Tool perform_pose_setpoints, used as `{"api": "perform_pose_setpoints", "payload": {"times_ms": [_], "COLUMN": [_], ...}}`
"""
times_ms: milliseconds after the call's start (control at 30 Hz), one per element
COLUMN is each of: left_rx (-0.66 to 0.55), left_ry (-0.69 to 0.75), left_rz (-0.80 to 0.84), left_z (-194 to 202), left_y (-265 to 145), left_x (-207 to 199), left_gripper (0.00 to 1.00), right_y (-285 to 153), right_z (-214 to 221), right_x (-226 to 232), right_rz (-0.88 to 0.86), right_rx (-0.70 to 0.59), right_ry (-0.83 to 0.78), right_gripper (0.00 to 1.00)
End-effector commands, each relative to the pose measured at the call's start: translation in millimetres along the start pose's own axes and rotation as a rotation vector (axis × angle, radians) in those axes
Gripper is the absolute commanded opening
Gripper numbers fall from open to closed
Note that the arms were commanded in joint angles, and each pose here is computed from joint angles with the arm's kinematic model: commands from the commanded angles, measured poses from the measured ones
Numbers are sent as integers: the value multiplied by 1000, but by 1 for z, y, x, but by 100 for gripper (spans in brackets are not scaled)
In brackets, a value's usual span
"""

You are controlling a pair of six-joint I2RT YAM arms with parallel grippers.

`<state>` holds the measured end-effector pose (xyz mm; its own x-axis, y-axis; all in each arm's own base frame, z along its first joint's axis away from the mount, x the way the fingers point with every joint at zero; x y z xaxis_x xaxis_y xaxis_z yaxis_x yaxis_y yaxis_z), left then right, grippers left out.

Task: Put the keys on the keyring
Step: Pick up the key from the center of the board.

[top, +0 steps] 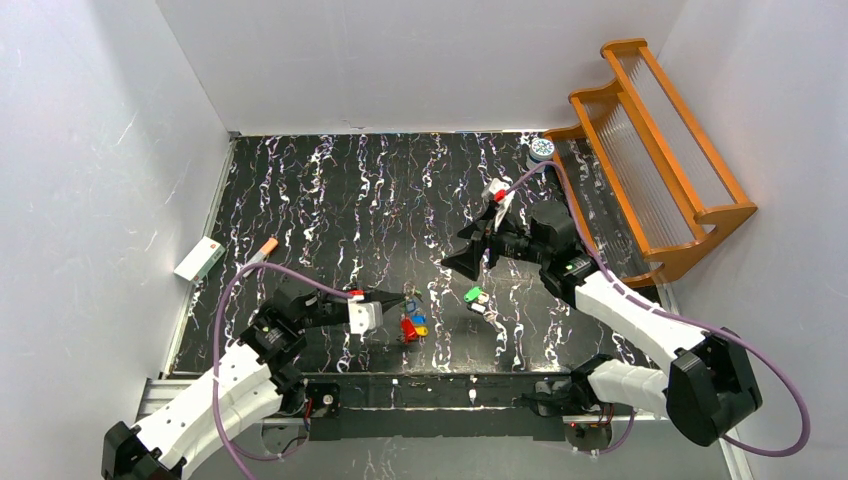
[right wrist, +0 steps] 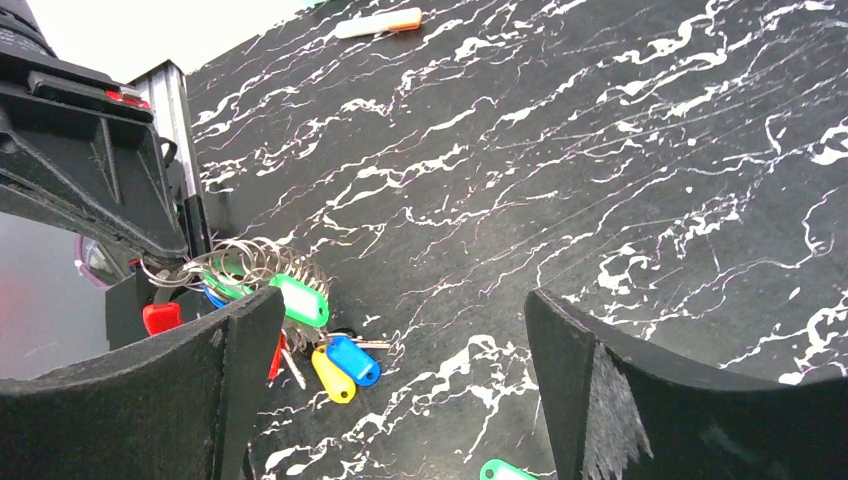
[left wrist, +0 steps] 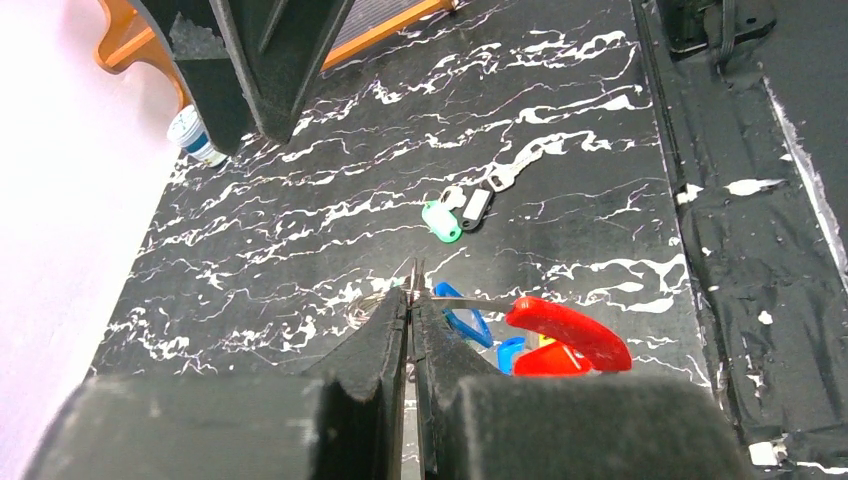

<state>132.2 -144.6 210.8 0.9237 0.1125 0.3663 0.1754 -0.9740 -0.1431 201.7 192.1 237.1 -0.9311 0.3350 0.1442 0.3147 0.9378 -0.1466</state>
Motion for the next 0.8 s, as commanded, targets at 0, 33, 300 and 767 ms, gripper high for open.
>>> {"api": "perform_pose_setpoints", "payload": {"times_ms": [0,33,300,767], "left_rx": [-13,-11,-40,132], "left_ry": [56,37,-166,-383], "left_rz": [-27,-34,-54,-30], "left_z": [-12,-13,-16,16], "left_y": [-3,-2,3,7], "left_x": [6,7,5,-8], "left_gripper": [0,0,0,0], "right_y": [1,1,2,-3], "right_z": [2,3,18,71], "right_x": [-5,-7,-21,-39], "right_rz": [38,53,244,564], "right_rx": [-3,2,76,499], "right_ry": [34,39,144,479], "right_gripper": [99,99,99,85]}}
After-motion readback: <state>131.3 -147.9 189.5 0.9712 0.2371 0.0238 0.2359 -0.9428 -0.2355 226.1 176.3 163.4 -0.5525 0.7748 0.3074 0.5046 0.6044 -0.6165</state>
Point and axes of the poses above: each gripper's point midway between its finger pads, its own y axis out along the fingers, its own x axis along the line the jaws close on, z = x × y, the point moved 10 cm from there along -y, back along the fingers, and after that the axes turned 7 degrees about -y, right-handed, at the moved point
